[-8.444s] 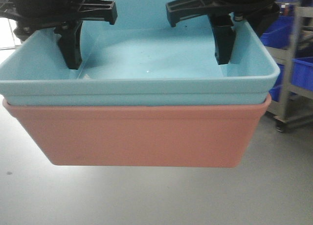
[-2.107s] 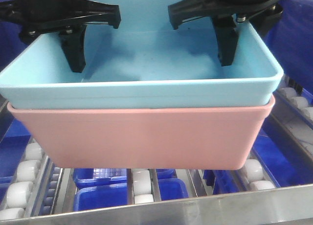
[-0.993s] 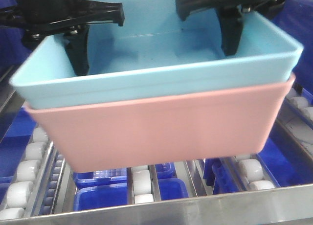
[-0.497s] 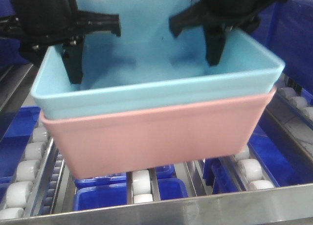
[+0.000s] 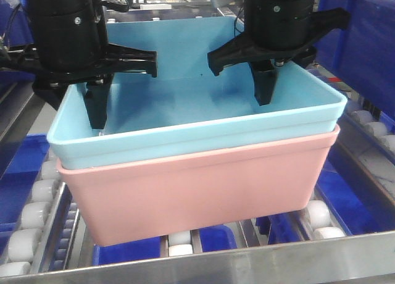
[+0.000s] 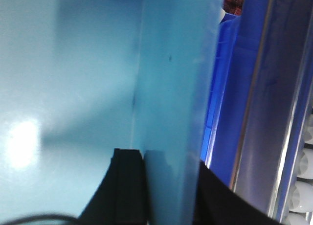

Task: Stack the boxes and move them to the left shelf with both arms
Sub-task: 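Lower the stacked bins onto the roller shelf and open both grippers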

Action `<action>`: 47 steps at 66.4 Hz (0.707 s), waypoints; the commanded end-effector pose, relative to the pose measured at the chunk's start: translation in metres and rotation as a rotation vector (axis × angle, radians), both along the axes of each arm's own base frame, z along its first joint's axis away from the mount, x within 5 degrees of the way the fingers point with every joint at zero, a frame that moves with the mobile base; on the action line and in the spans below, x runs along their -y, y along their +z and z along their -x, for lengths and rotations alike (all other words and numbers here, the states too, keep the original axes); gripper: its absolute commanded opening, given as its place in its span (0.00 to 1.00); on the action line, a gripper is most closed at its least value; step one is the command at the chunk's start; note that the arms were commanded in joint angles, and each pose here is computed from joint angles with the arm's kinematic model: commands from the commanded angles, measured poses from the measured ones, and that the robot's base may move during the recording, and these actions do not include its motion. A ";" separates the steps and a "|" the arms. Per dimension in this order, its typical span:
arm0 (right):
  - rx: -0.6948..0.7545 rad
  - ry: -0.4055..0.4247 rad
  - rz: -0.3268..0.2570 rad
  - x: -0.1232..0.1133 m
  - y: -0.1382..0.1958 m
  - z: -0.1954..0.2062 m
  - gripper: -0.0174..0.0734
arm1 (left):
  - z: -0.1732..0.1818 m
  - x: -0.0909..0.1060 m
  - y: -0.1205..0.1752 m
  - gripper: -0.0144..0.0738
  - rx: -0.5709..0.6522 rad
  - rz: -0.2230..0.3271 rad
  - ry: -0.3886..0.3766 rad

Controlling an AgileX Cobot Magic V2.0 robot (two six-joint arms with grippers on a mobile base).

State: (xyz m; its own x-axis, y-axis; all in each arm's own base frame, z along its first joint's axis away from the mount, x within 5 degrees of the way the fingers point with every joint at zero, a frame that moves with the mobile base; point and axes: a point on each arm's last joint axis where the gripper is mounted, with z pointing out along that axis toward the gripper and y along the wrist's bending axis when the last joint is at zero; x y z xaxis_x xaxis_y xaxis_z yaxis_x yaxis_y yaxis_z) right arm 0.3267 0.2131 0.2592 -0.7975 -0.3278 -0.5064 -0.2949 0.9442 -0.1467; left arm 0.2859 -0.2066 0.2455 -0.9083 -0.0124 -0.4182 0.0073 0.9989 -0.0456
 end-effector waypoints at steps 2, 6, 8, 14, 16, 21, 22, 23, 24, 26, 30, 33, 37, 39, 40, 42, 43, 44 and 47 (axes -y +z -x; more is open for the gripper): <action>0.096 0.057 -0.090 -0.010 0.025 0.002 0.34 | -0.006 0.018 0.020 0.25 0.147 0.121 -0.073; 0.091 0.055 -0.085 -0.009 0.025 0.002 0.44 | -0.006 0.019 0.023 0.34 0.148 0.121 -0.070; 0.089 0.053 -0.083 -0.009 0.025 0.002 0.52 | -0.007 0.019 0.025 0.40 0.149 0.120 -0.068; 0.079 0.044 -0.073 -0.008 0.027 0.002 0.70 | -0.008 0.018 0.031 0.59 0.147 0.112 -0.059; 0.075 0.039 -0.067 -0.007 0.027 0.002 0.75 | -0.008 0.018 0.033 0.64 0.143 0.105 -0.053; 0.067 0.031 -0.059 -0.005 0.029 0.003 0.84 | -0.007 0.017 0.039 0.73 0.140 0.094 -0.043; 0.066 0.030 -0.057 -0.005 0.029 0.004 0.85 | -0.007 0.016 0.041 0.74 0.140 0.094 -0.041; 0.065 0.029 -0.055 -0.005 0.030 0.004 0.85 | -0.007 0.016 0.042 0.75 0.138 0.088 -0.038; 0.064 0.028 -0.053 -0.004 0.030 0.004 0.86 | -0.007 0.015 0.045 0.75 0.143 0.091 -0.036; 0.064 0.026 -0.052 -0.003 0.032 0.005 0.86 | -0.007 0.015 0.048 0.75 0.145 0.093 -0.035; 0.068 0.023 -0.046 -0.001 0.035 0.007 0.86 | -0.006 0.014 0.057 0.75 0.163 0.102 -0.034; 0.075 0.021 -0.048 0.001 0.040 0.009 0.86 | -0.004 0.012 0.061 0.75 0.171 0.109 -0.033; 0.088 0.020 -0.051 0.003 0.047 0.012 0.86 | -0.001 0.010 0.069 0.75 0.187 0.122 -0.033; 0.097 0.019 -0.051 0.005 0.050 0.013 0.86 | 0.000 0.009 0.072 0.75 0.193 0.125 -0.035; 0.104 0.020 -0.050 0.006 0.053 0.014 0.86 | 0.001 0.008 0.073 0.75 0.195 0.126 -0.034; 0.117 0.020 -0.053 0.008 0.058 0.016 0.86 | 0.004 0.006 0.077 0.75 0.199 0.126 -0.037; 0.123 0.020 -0.053 0.009 0.061 0.017 0.86 | 0.004 0.006 0.077 0.75 0.200 0.124 -0.040; 0.129 0.020 -0.055 0.010 0.063 0.018 0.86 | 0.005 0.006 0.080 0.75 0.203 0.126 -0.043; 0.142 0.019 -0.060 0.012 0.069 0.020 0.86 | 0.008 0.004 0.085 0.75 0.210 0.124 -0.049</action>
